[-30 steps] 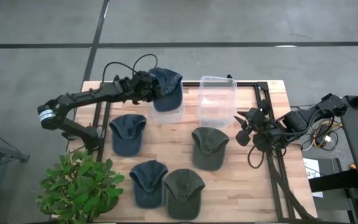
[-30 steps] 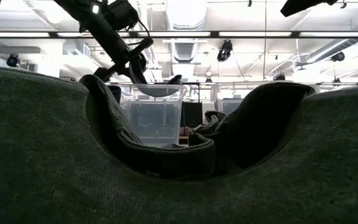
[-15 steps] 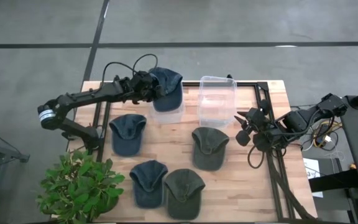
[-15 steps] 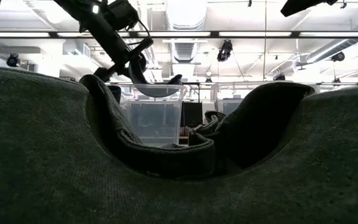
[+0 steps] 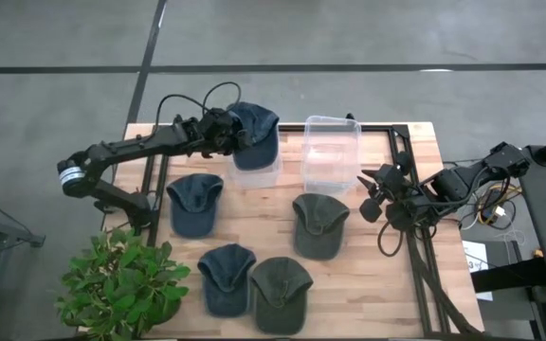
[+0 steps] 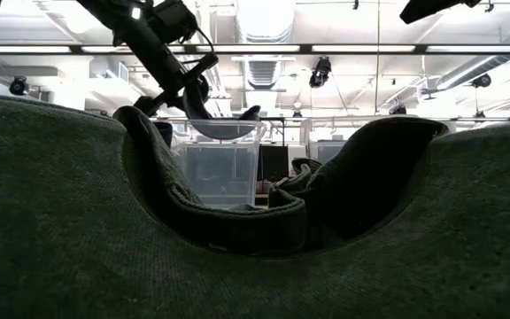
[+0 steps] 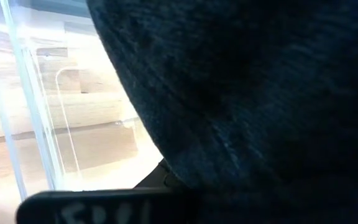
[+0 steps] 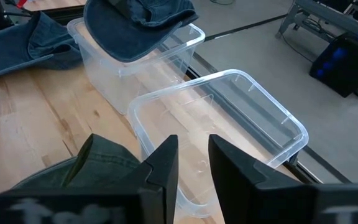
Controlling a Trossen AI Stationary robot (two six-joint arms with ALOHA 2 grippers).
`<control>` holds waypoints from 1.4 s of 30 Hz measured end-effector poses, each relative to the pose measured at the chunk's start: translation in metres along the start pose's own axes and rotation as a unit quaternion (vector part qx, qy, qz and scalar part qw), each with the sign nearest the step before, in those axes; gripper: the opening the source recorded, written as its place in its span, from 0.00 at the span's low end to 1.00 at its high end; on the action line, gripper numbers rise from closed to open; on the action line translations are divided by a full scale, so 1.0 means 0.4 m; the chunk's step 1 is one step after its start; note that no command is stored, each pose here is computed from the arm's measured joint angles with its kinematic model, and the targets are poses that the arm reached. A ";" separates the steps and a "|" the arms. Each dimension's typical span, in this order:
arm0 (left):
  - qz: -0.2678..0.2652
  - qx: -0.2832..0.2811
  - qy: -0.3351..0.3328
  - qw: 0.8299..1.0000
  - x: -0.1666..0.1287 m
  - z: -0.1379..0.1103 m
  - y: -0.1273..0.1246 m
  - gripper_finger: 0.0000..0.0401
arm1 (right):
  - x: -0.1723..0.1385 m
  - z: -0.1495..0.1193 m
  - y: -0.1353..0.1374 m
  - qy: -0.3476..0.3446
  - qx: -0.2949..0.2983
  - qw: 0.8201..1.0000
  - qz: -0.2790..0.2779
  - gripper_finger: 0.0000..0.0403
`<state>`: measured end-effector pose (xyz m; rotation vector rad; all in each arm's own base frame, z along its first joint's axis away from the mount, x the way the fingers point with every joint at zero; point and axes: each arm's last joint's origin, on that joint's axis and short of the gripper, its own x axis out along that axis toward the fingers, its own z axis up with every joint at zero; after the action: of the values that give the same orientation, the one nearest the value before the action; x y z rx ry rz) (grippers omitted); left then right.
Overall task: Pick & Place hat
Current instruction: Put the bottom right blue cap into the left transparent bin, then put the top blue cap into the left transparent bin
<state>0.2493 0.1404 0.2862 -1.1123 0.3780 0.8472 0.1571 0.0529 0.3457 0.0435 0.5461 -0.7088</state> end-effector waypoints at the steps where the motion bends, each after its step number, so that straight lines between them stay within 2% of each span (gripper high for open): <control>1: 0.000 0.000 0.000 1.000 0.000 0.000 0.000 0.11 | 0.000 0.000 0.000 0.000 0.000 1.000 0.000 0.20; 11: 0.000 0.012 0.000 1.000 0.000 0.000 0.000 0.30 | 0.000 0.000 0.000 0.000 0.000 1.000 0.000 0.21; 15: 0.001 0.037 -0.001 0.999 0.000 0.001 0.001 0.36 | 0.000 0.000 0.000 0.000 0.000 1.000 0.000 0.21; 26: 0.050 0.060 0.014 0.997 -0.029 0.033 0.015 0.38 | 0.000 0.000 0.000 0.000 0.000 1.000 0.001 0.19; 35: 0.085 0.096 0.020 0.992 -0.111 0.098 -0.014 0.38 | 0.000 0.000 0.000 0.001 0.000 1.000 0.001 0.20; 42: 0.069 0.122 -0.002 0.990 -0.163 0.135 -0.047 0.38 | 0.000 0.000 0.000 0.001 0.000 1.000 0.001 0.18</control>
<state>0.2146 0.1591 0.3635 -0.8634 0.5459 0.8990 0.1571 0.0529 0.3457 0.0445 0.5472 -0.7073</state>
